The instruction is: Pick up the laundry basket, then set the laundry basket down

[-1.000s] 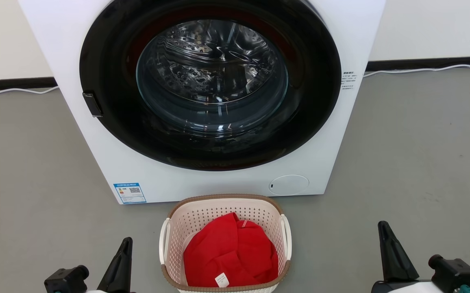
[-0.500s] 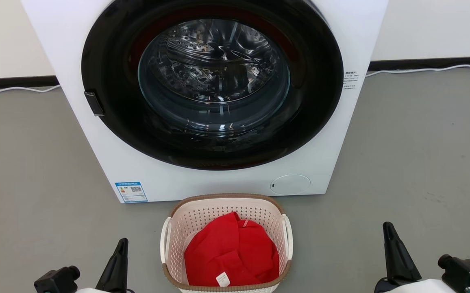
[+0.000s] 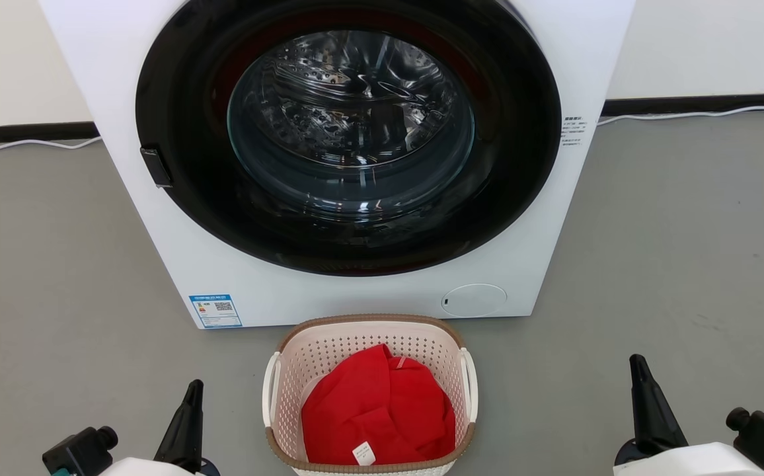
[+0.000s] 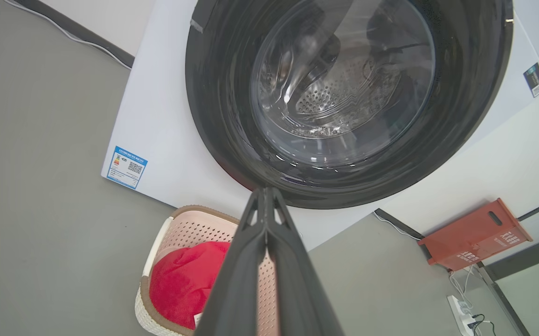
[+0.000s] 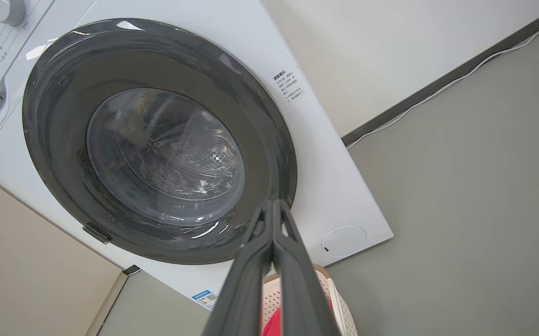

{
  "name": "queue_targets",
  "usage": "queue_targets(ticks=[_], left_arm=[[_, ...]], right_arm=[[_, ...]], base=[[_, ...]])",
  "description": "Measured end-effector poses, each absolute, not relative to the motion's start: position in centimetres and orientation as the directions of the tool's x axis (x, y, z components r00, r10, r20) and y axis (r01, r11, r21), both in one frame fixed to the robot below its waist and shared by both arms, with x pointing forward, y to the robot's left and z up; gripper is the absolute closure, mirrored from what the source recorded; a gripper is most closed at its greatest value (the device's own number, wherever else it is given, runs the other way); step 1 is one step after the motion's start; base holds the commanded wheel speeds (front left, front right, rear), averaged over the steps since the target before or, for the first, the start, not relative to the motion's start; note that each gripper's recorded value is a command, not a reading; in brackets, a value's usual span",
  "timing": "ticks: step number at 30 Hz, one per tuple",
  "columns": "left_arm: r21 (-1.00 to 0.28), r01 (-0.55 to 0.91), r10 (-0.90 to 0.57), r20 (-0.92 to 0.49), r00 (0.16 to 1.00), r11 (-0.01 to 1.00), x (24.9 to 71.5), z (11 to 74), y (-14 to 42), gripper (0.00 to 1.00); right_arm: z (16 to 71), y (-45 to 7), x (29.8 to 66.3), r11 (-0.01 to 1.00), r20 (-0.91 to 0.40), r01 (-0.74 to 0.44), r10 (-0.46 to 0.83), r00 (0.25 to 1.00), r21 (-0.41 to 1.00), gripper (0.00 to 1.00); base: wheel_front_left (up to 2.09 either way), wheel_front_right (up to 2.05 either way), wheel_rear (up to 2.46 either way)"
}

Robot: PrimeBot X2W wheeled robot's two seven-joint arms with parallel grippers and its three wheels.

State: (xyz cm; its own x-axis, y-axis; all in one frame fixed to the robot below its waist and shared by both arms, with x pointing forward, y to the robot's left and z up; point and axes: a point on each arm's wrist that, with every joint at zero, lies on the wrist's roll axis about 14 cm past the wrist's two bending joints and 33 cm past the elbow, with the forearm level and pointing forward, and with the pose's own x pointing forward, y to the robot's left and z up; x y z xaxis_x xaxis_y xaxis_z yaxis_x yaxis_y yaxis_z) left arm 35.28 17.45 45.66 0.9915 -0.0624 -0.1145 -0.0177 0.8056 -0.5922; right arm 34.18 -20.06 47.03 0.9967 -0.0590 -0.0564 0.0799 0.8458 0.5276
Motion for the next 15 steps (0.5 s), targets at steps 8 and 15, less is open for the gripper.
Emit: queue_targets(ticks=[8,15], left_arm=[[-0.651,-0.049,-0.048,-0.131,0.990,0.758,35.25,45.45,17.79,1.00],[-0.711,-0.074,-0.036,-0.138,0.990,0.699,35.35,45.43,17.90,1.00]], right_arm=[[46.88,-20.21,34.31,0.795,-0.069,0.095,-0.067,0.995,0.599,1.00],[46.43,-20.30,34.34,0.737,-0.093,0.115,-0.070,0.993,0.666,1.00]], base=[[0.00,0.00,0.00],[0.00,0.00,0.00]])
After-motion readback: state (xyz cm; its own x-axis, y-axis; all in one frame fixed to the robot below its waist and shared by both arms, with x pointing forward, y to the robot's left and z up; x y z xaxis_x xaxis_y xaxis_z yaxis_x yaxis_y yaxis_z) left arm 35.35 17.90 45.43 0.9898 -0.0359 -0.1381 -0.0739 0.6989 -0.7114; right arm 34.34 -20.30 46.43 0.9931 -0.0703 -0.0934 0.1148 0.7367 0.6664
